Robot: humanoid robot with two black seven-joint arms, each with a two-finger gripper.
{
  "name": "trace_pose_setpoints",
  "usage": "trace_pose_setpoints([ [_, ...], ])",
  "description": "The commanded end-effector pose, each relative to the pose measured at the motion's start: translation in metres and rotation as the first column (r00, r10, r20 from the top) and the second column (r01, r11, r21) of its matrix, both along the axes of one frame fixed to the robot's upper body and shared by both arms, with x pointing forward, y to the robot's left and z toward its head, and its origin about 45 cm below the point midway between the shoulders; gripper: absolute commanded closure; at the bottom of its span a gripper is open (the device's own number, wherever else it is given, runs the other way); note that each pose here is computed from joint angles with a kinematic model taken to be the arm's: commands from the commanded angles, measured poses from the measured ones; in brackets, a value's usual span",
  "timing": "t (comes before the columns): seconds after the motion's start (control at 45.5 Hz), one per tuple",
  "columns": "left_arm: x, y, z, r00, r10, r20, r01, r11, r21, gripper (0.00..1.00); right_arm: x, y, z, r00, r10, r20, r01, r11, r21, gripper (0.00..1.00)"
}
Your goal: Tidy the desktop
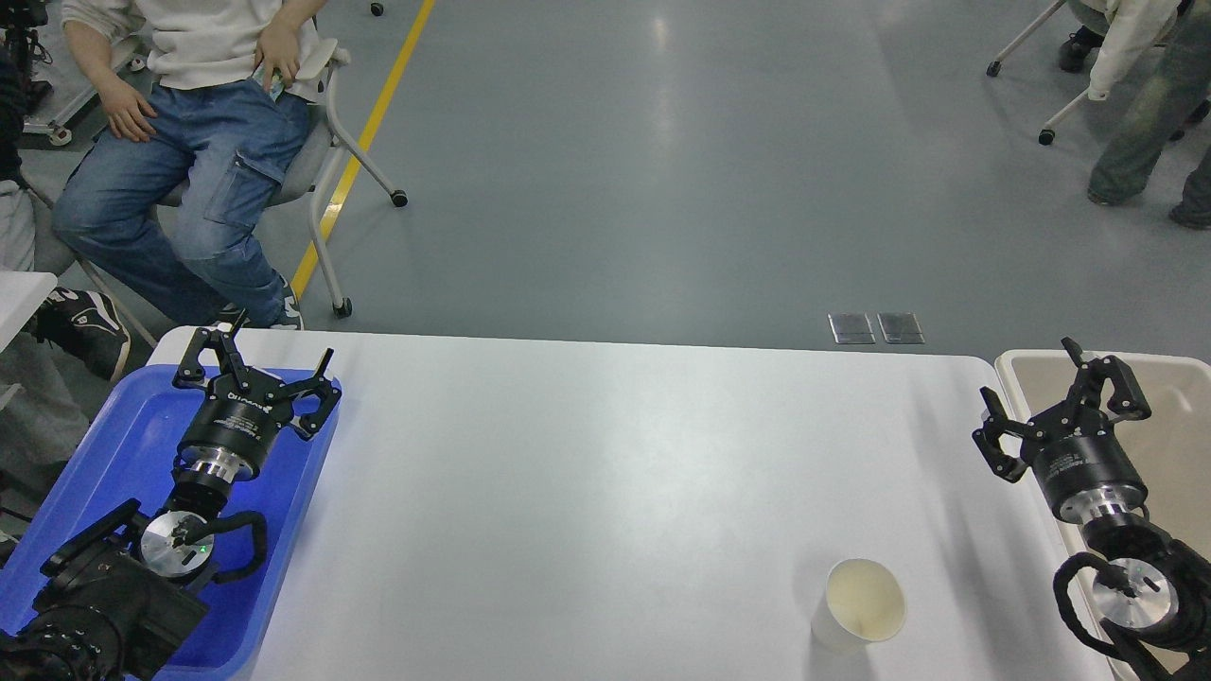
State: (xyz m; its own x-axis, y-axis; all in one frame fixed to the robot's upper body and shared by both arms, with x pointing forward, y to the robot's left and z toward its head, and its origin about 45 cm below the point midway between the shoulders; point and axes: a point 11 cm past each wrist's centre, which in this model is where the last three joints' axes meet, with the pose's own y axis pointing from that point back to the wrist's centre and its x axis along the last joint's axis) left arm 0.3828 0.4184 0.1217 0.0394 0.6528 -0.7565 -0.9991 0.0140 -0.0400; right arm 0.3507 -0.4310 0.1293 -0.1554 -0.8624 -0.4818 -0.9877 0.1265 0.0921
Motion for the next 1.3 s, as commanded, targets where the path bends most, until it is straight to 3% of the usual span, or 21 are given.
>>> trace_pose_setpoints([
  [0.0,0.0,0.0,0.0,1.0,0.0,0.0,0.0,1.0,0.0,0.0,0.005,0.003,0.007,1.0,0.012,0.012,-0.012,1.0,-0.002,0.0],
  [1.274,0.001,-0.002,0.0,1.0,-0.007,0.0,0.007,1.0,0.0,0.0,0.008,-0.001,0.017,0.999,0.02,0.032,-0.019,1.0,-0.018,0.0],
])
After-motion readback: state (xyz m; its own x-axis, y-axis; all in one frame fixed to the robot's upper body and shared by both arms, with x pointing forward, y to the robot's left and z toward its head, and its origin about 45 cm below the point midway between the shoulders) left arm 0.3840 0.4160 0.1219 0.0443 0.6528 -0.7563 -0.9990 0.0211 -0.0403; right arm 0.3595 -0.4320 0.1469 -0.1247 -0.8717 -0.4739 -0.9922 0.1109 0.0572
